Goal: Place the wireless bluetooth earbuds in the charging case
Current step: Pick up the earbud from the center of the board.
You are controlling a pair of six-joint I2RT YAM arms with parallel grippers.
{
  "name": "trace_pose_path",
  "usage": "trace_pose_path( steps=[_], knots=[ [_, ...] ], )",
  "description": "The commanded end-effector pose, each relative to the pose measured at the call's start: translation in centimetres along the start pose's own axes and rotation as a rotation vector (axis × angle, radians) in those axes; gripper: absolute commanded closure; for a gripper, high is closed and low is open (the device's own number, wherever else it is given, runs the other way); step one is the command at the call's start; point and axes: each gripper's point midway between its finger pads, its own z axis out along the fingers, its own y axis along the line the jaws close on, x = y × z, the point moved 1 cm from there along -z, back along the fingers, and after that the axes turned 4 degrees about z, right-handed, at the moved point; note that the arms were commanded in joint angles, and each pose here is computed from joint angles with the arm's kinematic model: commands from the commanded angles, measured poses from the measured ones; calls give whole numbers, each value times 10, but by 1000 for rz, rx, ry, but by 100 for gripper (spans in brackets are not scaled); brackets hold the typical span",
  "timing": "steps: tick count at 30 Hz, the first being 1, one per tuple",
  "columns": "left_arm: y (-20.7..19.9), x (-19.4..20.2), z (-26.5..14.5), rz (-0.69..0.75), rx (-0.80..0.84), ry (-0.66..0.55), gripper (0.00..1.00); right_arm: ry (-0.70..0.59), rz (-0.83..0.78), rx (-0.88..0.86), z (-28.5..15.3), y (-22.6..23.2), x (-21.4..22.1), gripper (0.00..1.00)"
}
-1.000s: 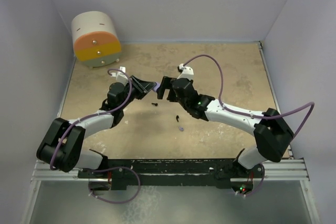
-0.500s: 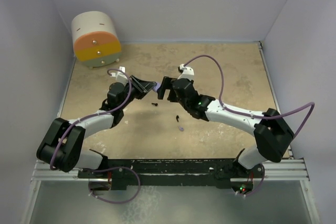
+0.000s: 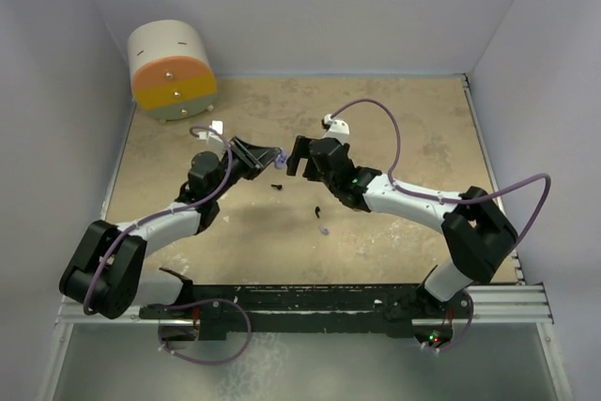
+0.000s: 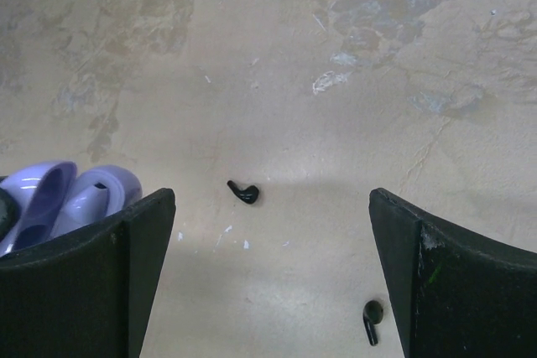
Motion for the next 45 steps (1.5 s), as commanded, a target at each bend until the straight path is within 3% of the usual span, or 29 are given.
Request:
trace_pose_path(
  steps=[1, 5, 13, 19, 33, 45],
  knots=[
    [-22, -18, -5, 12, 64, -61, 100, -36, 11, 33, -12, -7, -13, 0],
    [-19, -34, -5, 14, 53, -102, 100, 32, -8, 76, -28, -17, 12, 1],
    [-18, -37, -9, -6, 73, -96, 100, 275, 28, 286, -74, -51, 122, 1],
    [-14, -30, -16, 12, 61, -73, 100, 339, 115, 284, -104, -65, 155, 4],
    [-6, -21, -19, 0, 62, -52, 100, 372, 99, 392, -105, -86, 179, 10],
    [-2, -17, -24, -3, 58, -51, 100, 321, 80, 425, -82, -102, 167, 11]
  ],
)
